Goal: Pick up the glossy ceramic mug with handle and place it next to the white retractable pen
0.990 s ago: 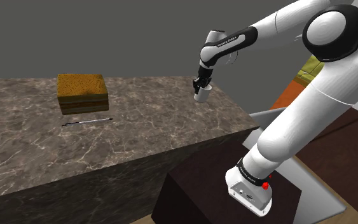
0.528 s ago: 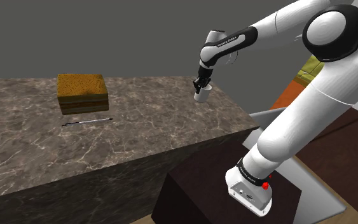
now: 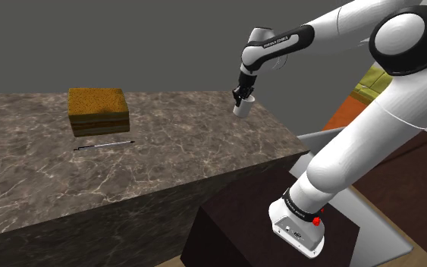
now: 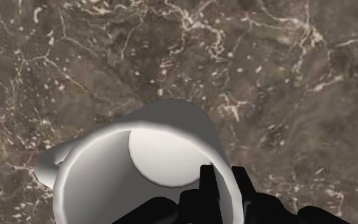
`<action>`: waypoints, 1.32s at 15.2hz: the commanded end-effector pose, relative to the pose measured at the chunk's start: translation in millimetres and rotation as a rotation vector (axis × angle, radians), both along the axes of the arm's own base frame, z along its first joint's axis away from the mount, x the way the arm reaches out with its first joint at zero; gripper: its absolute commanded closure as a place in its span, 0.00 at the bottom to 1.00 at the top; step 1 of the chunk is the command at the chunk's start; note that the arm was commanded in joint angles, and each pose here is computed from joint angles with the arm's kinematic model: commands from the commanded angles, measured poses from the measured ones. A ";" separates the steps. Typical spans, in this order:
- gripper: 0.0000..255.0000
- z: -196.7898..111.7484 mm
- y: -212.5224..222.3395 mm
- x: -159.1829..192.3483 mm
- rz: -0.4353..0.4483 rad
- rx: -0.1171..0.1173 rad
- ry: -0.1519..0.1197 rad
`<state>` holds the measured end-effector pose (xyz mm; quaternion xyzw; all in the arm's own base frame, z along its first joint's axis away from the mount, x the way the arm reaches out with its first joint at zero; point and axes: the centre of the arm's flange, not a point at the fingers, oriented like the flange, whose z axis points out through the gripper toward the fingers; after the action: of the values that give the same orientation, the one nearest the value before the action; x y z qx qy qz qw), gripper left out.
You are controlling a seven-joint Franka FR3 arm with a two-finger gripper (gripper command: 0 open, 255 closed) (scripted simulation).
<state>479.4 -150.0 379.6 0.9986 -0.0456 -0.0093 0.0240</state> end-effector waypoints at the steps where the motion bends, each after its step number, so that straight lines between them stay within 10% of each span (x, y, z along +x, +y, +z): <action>1: 1.00 10.9 0.3 -0.2 0.000 0.000 0.000; 20: 1.00 111.2 0.3 -0.2 0.000 0.000 0.000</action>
<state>479.8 -149.9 485.5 0.9986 -0.0457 -0.0093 0.0242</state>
